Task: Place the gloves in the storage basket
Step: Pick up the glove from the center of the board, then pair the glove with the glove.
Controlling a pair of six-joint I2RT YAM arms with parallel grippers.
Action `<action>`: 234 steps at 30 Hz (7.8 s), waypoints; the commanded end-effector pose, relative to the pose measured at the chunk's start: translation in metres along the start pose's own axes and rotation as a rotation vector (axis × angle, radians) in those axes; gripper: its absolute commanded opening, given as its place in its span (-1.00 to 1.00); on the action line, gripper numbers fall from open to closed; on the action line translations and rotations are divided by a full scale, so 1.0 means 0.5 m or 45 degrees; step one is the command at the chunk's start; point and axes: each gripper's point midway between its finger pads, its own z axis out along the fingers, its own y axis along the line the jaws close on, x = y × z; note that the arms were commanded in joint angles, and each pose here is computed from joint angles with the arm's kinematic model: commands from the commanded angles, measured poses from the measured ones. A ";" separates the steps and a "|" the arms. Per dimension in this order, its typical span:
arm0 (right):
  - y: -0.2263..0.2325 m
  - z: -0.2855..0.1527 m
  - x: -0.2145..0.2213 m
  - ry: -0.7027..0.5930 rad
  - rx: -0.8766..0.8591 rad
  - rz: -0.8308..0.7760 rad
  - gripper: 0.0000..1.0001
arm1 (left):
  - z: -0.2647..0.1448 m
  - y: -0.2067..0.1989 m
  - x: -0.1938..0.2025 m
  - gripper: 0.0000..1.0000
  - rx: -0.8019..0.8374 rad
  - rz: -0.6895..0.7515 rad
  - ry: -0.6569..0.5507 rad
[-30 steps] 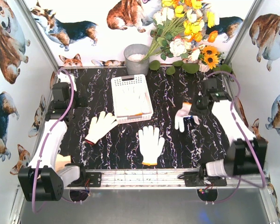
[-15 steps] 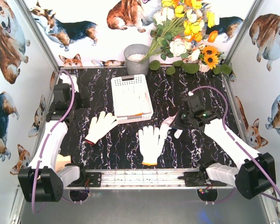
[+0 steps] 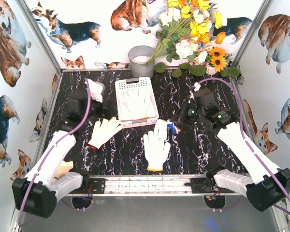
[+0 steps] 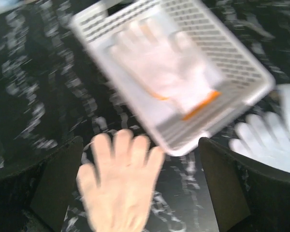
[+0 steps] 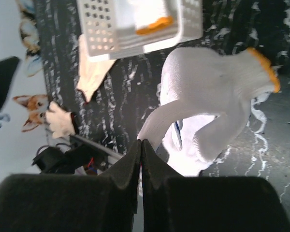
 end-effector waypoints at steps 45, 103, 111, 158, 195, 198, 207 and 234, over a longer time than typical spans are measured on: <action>0.101 -0.151 0.103 0.311 -0.319 -0.100 -1.00 | -0.160 -0.627 0.104 -0.94 1.428 -0.218 0.182; -0.094 0.082 0.180 0.236 0.048 0.064 -0.20 | -0.094 -0.452 0.381 0.13 0.692 -0.420 0.604; -0.089 0.116 0.302 0.382 -0.042 0.177 -0.32 | -0.093 -0.508 0.409 0.04 0.838 -0.529 0.747; -0.019 0.087 0.288 0.354 -0.090 0.108 -1.00 | -0.080 -0.508 0.317 -1.00 0.777 -0.368 0.710; 0.132 -0.026 -0.046 -0.322 -0.150 -0.276 -1.00 | 0.022 -0.455 -0.033 -1.00 0.709 -0.338 0.162; 0.111 0.005 -0.019 -0.256 -0.143 -0.279 -1.00 | 0.030 -0.455 0.006 -1.00 0.713 -0.333 0.217; 0.027 0.065 0.099 -0.048 -0.139 -0.195 -1.00 | 0.021 -0.456 0.185 -1.00 0.762 -0.350 0.462; -0.067 0.069 0.338 0.466 0.010 -0.038 -1.00 | -0.092 -0.524 0.378 -1.00 0.952 -0.470 0.854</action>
